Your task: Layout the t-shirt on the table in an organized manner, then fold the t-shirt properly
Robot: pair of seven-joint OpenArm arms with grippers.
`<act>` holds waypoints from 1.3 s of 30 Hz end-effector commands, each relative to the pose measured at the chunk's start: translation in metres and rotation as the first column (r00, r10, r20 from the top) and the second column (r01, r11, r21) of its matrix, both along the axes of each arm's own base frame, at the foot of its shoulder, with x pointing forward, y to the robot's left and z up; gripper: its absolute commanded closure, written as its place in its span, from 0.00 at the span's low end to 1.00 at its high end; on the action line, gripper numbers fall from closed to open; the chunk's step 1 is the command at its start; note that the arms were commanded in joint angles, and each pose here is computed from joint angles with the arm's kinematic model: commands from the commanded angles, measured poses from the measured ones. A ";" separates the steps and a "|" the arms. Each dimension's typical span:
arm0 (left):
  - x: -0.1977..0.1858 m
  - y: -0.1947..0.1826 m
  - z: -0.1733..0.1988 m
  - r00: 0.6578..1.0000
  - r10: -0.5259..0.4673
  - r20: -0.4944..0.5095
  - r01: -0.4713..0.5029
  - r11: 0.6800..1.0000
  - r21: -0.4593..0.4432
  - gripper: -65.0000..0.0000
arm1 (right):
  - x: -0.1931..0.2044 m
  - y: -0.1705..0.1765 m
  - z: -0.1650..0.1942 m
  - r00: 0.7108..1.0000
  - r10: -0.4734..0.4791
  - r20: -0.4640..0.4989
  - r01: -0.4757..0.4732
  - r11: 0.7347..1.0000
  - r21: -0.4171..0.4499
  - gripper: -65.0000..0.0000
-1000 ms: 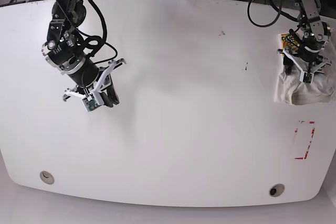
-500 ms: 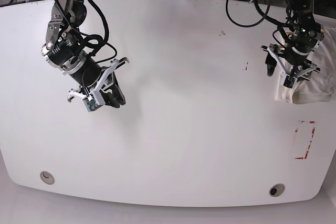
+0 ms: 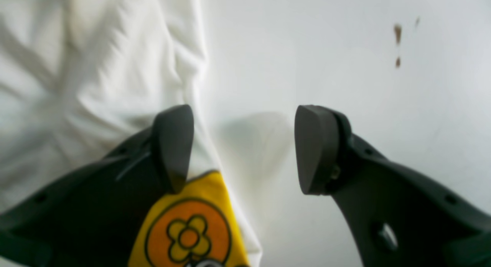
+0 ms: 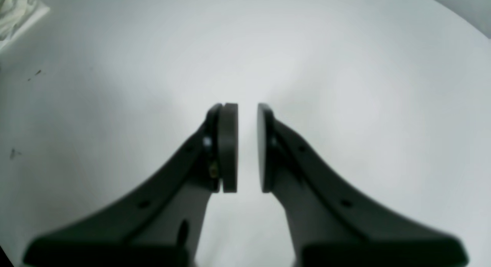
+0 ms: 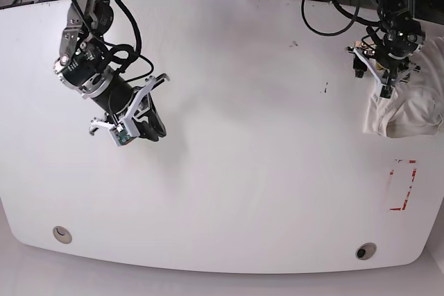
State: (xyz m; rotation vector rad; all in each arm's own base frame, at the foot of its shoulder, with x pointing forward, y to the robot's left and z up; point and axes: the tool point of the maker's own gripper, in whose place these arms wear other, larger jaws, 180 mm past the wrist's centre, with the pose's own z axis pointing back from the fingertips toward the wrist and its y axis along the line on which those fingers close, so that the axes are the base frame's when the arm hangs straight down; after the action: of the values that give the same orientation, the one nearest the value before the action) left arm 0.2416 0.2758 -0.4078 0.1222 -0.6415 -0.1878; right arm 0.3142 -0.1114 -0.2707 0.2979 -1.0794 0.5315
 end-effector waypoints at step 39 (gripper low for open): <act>0.022 0.026 0.080 0.990 -0.053 0.131 0.028 0.982 0.189 0.41 | -0.007 -0.001 0.005 0.999 0.041 0.029 -0.040 0.999 -0.013 0.87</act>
State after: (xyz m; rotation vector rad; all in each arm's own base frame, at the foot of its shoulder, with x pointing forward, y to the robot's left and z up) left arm 0.2520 0.2915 -0.3486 0.2484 -0.7280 -0.2808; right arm 0.3034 -0.1141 -0.2802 0.2978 -1.0448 0.5634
